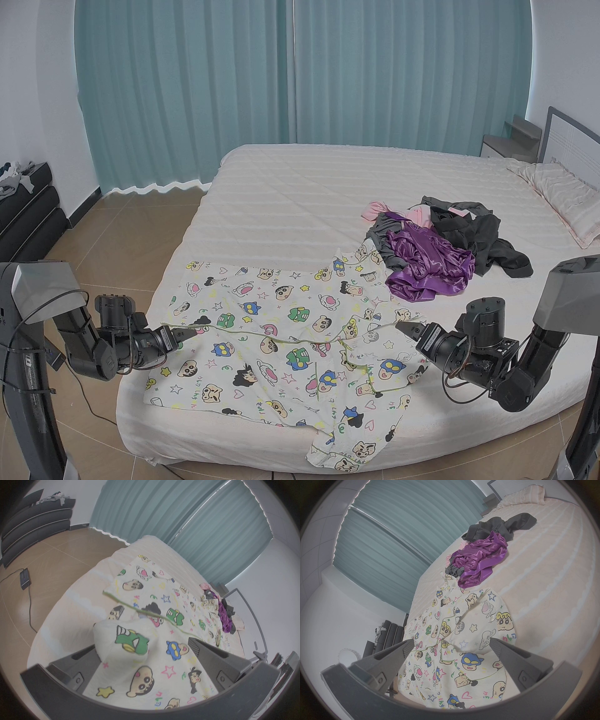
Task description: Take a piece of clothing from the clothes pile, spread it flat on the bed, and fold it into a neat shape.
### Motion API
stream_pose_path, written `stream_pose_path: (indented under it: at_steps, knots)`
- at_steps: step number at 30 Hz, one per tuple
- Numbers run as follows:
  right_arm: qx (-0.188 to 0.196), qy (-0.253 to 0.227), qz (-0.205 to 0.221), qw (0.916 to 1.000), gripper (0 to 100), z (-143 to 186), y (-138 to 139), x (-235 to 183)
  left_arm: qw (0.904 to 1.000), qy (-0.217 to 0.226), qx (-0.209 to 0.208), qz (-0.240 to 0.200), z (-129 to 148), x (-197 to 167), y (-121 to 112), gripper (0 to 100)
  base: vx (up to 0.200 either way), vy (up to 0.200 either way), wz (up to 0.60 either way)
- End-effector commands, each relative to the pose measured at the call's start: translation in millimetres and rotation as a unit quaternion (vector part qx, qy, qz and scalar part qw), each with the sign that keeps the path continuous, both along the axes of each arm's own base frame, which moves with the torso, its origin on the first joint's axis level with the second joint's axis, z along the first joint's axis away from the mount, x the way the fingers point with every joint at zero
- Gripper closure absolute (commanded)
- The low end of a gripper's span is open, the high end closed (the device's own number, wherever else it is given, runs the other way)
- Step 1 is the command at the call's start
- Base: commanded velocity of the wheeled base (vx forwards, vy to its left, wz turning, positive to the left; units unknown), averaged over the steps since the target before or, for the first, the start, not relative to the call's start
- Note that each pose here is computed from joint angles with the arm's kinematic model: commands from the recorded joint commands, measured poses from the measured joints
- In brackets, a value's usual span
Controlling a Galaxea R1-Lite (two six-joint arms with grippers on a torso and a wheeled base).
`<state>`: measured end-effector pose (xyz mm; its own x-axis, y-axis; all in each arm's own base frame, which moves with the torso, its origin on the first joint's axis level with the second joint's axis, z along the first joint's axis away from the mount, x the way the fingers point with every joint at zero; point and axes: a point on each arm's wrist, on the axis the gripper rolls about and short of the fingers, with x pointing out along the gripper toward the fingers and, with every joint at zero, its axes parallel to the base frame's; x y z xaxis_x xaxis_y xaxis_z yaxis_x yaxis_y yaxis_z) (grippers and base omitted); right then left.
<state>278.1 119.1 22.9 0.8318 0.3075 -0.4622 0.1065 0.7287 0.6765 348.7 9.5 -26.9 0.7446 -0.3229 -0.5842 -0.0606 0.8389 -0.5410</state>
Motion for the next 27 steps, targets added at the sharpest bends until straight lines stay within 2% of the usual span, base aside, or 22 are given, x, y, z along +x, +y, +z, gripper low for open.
stream_pose_path:
  at_steps: [1,7,10,11,16,21,27]
  knots:
    - [-0.002,0.004,-0.001,1.0,0,-3.3,0.1,0.6,0.9999,-0.014,-0.007,0.002,3.6,10.2,-2.2,0,0.0,0.0,0.0]
    - [-0.003,0.006,-0.001,1.0,0,-3.9,0.0,0.3,0.9995,-0.03,-0.012,0.004,4.5,23.1,-3.3,0,0.0,0.0,0.0]
    - [-0.003,0.006,-0.001,1.0,0,-3.9,0.0,0.3,0.9986,-0.043,-0.023,0.021,8.7,33.7,1.9,0,0.0,0.0,0.0]
    - [-0.002,0.005,-0.001,1.0,0,-3.7,0.2,0.6,0.997,-0.05,-0.029,0.052,13.2,38.0,11.5,0,0.0,0.0,0.0]
    - [-0.002,0.005,-0.001,1.0,0,-3.7,0.2,0.6,0.9927,-0.06,-0.018,0.103,16.4,41.3,35.7,0,0.0,0.0,0.0]
    - [-0.002,0.005,-0.001,1.0,0,-3.7,0.2,0.6,0.9896,-0.061,-0.017,0.129,17.2,38.7,56.1,0,0.0,0.0,0.0]
    - [-0.003,0.005,-0.001,1.0,0,-3.5,0.0,0.3,0.9869,-0.06,-0.017,0.149,21.4,31.9,70.0,0,0.0,0.0,0.0]
